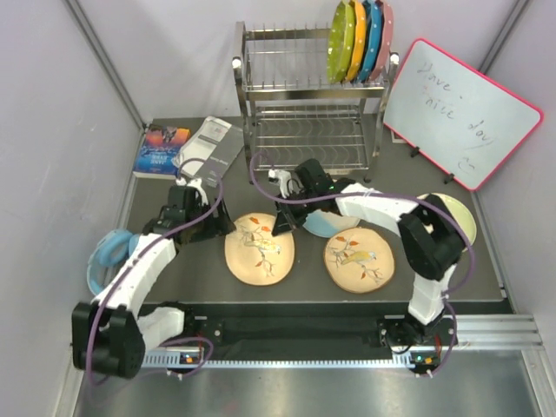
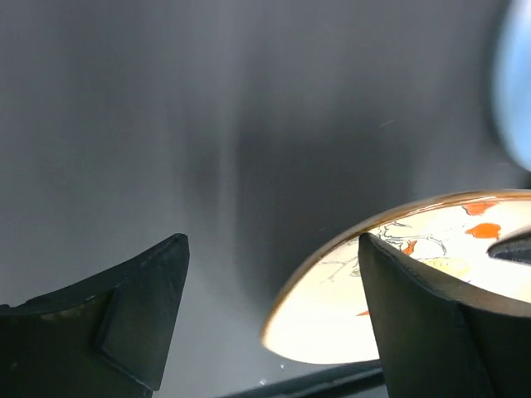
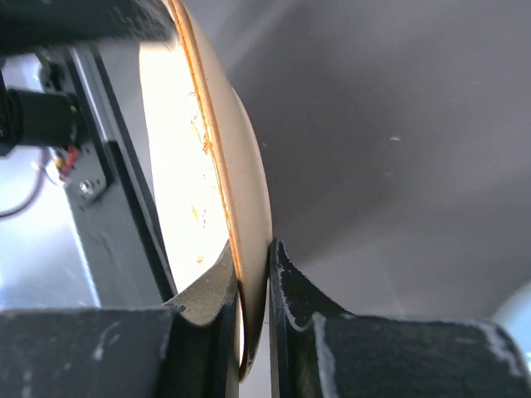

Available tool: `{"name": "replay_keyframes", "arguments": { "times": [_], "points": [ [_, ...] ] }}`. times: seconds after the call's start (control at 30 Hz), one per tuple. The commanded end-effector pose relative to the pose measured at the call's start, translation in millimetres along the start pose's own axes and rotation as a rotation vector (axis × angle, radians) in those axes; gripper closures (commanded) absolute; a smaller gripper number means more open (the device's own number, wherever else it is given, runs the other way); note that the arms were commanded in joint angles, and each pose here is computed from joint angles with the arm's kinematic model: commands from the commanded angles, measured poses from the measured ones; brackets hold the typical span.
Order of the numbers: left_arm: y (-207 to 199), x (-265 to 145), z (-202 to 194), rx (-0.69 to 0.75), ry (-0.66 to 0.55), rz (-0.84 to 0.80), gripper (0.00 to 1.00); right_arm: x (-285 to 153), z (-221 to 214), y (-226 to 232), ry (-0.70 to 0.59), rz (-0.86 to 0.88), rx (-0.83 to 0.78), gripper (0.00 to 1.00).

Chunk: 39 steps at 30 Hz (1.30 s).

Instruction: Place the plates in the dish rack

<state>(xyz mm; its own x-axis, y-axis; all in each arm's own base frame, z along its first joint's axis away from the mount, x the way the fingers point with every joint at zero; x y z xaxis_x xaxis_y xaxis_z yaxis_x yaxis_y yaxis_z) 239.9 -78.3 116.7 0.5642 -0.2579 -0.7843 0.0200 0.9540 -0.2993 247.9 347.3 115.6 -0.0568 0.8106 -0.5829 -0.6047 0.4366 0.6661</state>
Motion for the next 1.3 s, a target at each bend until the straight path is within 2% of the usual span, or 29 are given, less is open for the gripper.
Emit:
{"name": "replay_keyframes", "arguments": {
  "times": [0.0, 0.1, 0.23, 0.37, 0.5, 0.63, 0.7, 0.9, 1.1, 1.13, 1.27],
  "points": [
    [-6, -57, 91, 0.271, -0.437, 0.057, 0.12, -65, 18, 62, -0.033, 0.095, -0.274, 1.00],
    [-4, -86, 110, 0.314, -0.543, 0.127, 0.12, -79, 30, 62, -0.075, 0.050, -0.297, 1.00],
    [16, -107, 125, 0.281, -0.594, 0.282, 0.09, -106, 60, 77, -0.152, 0.015, -0.370, 1.00],
    [33, -140, 146, 0.253, -0.680, 0.439, 0.05, -136, 87, 77, -0.234, -0.032, -0.368, 1.00],
    [32, -189, 168, 0.209, -0.832, 0.483, 0.05, -160, 108, 77, -0.316, -0.085, -0.361, 1.00],
    [35, -203, 172, 0.178, -0.844, 0.476, 0.07, -186, 127, 80, -0.398, -0.138, -0.373, 1.00],
    [52, -207, 174, 0.129, -0.820, 0.524, 0.07, -190, 134, 76, -0.405, -0.144, -0.333, 1.00],
    [69, -198, 169, 0.200, -0.787, 0.591, 0.07, -212, 172, 87, -0.507, -0.150, -0.349, 1.00],
    [63, -162, 146, 0.198, -0.742, 0.452, 0.09, -244, 211, 110, -0.639, -0.214, -0.422, 1.00],
    [61, -157, 142, 0.206, -0.735, 0.432, 0.10, -263, 223, 127, -0.704, -0.223, -0.461, 1.00],
    [69, -127, 119, 0.147, -0.682, 0.405, 0.14, -300, 251, 145, -0.873, -0.330, -0.524, 1.00]
  ]
}}
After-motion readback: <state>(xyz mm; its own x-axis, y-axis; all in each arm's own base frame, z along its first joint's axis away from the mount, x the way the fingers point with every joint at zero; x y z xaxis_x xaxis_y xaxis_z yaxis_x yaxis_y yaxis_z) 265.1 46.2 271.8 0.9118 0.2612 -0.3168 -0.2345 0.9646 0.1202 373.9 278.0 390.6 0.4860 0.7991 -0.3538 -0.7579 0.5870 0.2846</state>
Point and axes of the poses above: each gripper's point midway between its finger pads, its own x axis out along the fingers, its own y axis along the line the jaws close on, z = x × y, the point moved 4 cm from there along -x, back along the fingers, and after that the axes turned 9 degrees about x, right-handed, at the moved point
